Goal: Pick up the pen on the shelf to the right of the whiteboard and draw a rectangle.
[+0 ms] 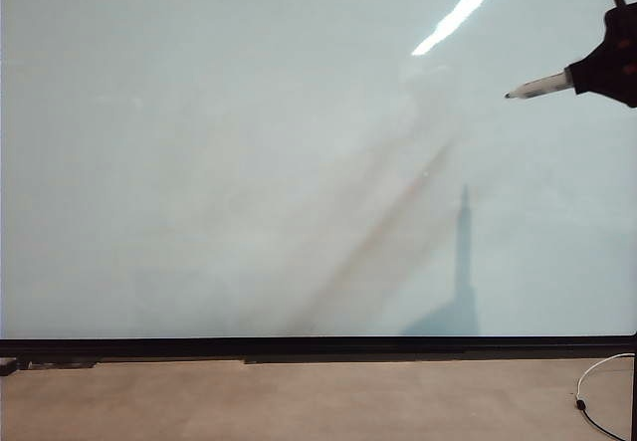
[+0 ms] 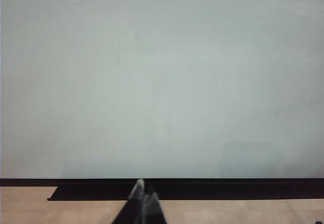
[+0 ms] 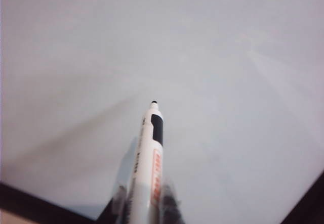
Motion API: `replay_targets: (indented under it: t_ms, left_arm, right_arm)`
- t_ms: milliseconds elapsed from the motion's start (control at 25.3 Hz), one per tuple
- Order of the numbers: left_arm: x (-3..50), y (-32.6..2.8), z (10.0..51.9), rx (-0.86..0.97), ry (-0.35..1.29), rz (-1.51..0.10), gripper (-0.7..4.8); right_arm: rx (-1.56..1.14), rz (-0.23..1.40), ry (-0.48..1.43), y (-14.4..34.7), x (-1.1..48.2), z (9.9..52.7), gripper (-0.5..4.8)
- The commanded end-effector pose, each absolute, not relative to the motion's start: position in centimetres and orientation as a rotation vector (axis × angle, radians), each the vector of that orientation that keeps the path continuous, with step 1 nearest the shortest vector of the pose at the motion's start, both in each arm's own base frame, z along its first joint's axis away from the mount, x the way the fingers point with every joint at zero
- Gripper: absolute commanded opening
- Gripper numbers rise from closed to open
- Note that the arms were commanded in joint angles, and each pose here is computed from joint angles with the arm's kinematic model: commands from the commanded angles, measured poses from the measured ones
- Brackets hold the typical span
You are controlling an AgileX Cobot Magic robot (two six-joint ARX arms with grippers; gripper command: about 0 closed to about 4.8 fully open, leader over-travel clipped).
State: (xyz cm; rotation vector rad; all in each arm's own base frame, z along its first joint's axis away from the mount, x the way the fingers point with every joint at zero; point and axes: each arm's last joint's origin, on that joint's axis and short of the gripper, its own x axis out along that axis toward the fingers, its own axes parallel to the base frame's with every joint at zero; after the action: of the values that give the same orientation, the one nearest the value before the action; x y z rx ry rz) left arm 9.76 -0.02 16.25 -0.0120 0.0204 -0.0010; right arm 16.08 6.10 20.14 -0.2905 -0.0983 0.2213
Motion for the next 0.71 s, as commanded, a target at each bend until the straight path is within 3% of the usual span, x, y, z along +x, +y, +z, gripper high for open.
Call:
replay_targets:
  t_ms: [40, 712]
  left_arm:
    - [9.8, 0.0, 16.4, -0.008, 0.011, -0.005, -0.04]
    - [9.8, 0.0, 16.4, -0.008, 0.011, -0.005, -0.04]
  right_arm:
    - [-0.349, 0.283, -0.066, 7.3, 16.5, 20.8, -0.05]
    - [-0.606, 0.529, 0.041, 14.9, 20.5, 21.1, -0.05]
